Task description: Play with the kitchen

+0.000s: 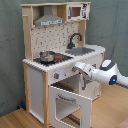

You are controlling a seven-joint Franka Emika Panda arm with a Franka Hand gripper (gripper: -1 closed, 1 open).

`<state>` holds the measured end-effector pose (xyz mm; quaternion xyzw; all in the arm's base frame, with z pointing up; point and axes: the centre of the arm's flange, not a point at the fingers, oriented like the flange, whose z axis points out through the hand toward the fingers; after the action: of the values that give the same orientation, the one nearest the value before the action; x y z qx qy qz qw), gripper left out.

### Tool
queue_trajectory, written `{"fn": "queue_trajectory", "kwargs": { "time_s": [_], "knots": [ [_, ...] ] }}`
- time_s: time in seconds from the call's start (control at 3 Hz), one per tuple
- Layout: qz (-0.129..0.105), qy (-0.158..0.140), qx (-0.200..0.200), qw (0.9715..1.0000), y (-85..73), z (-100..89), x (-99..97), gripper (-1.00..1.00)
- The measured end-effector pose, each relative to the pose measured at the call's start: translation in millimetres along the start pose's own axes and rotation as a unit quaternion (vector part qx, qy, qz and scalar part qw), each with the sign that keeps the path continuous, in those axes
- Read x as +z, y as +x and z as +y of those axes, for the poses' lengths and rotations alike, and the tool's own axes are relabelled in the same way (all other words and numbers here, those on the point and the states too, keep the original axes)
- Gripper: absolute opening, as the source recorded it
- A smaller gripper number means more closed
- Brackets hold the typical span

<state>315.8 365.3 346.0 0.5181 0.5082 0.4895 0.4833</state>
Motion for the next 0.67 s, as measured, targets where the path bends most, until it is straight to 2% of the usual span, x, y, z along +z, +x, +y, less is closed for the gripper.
{"fn": "queue_trajectory", "kwargs": {
  "time_s": [0.33, 0.67],
  "knots": [
    [0.002, 0.011, 0.004, 0.9999, -2.4, 1.9, 21.1, 1.00],
    [0.014, 0.023, -0.025, 0.9993, -3.7, 3.1, 28.9, 1.00]
  ]
}}
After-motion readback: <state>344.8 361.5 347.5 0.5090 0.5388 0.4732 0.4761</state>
